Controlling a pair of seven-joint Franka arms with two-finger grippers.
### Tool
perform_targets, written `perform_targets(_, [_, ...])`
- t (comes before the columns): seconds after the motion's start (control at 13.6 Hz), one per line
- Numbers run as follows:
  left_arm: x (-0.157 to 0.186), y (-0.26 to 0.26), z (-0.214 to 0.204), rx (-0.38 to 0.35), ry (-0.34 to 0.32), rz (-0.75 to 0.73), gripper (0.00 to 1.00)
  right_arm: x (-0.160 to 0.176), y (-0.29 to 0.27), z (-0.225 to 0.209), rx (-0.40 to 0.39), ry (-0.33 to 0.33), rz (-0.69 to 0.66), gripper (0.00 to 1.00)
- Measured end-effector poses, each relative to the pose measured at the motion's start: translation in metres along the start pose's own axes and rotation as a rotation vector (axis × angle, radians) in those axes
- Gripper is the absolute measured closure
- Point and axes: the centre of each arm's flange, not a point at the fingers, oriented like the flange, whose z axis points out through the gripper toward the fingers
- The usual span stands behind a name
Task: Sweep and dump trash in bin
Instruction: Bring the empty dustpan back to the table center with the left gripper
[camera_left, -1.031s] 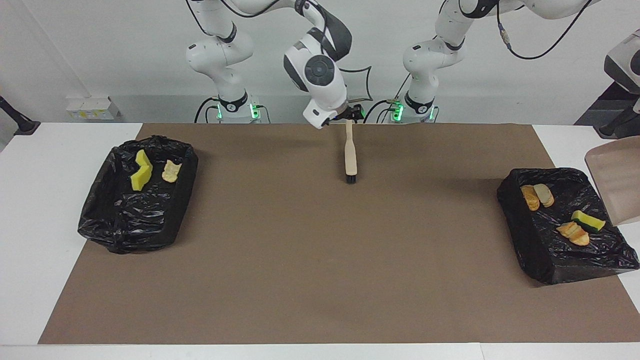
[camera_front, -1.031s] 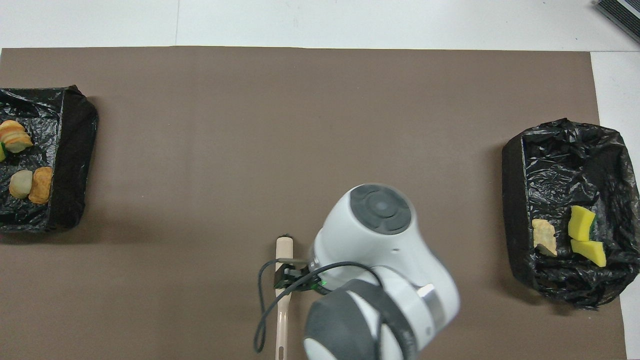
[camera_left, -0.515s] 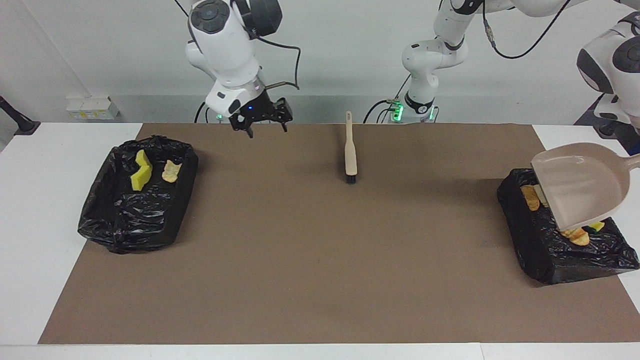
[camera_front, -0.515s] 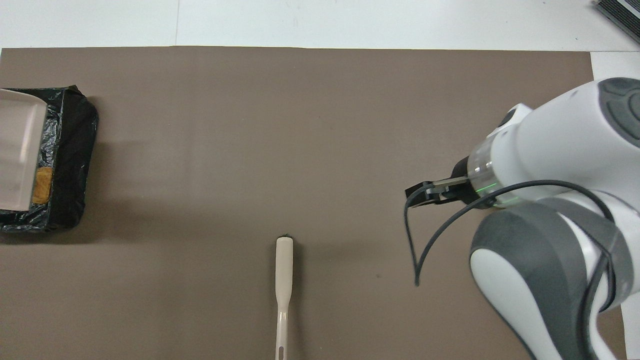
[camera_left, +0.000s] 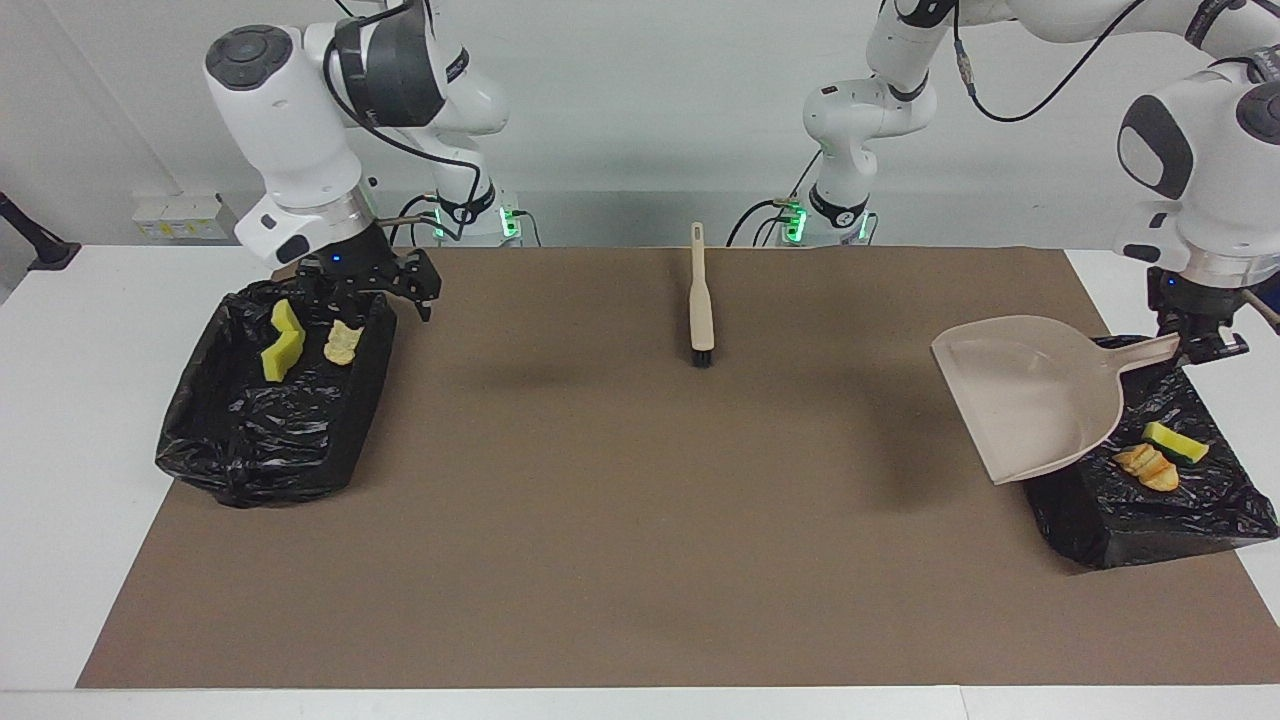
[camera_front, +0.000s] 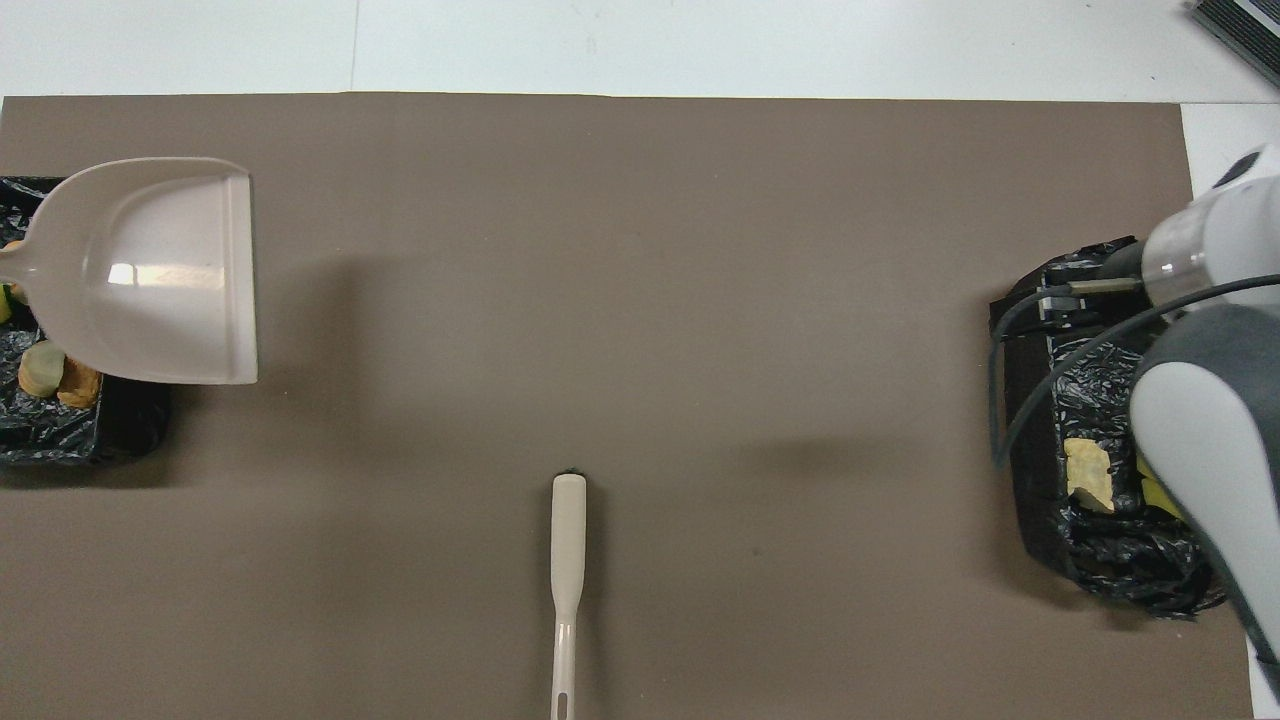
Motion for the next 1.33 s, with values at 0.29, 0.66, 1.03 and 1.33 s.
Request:
perform_targets(0.29, [0.102, 0.015, -0.004, -0.043, 0.076, -0.323, 0.67, -0.004, 0.047, -0.019, 0.001, 0.013, 0.086, 0.0])
perform_targets(0.66, [0.204, 0.046, -0.015, -0.102, 0.103, -0.675, 0.67, -0.006, 0.085, -0.022, -0.001, 0.021, 0.153, 0.0])
perform_targets(1.03, [0.316, 0.079, -0.004, -0.178, 0.146, -0.959, 0.67, -0.006, 0.078, -0.023, 0.0, 0.024, 0.141, 0.0])
perform_targets(1.33, [0.386, 0.1, 0.011, -0.225, 0.21, -1.089, 0.67, -0.005, 0.074, -0.023, 0.0, 0.024, 0.135, 0.0])
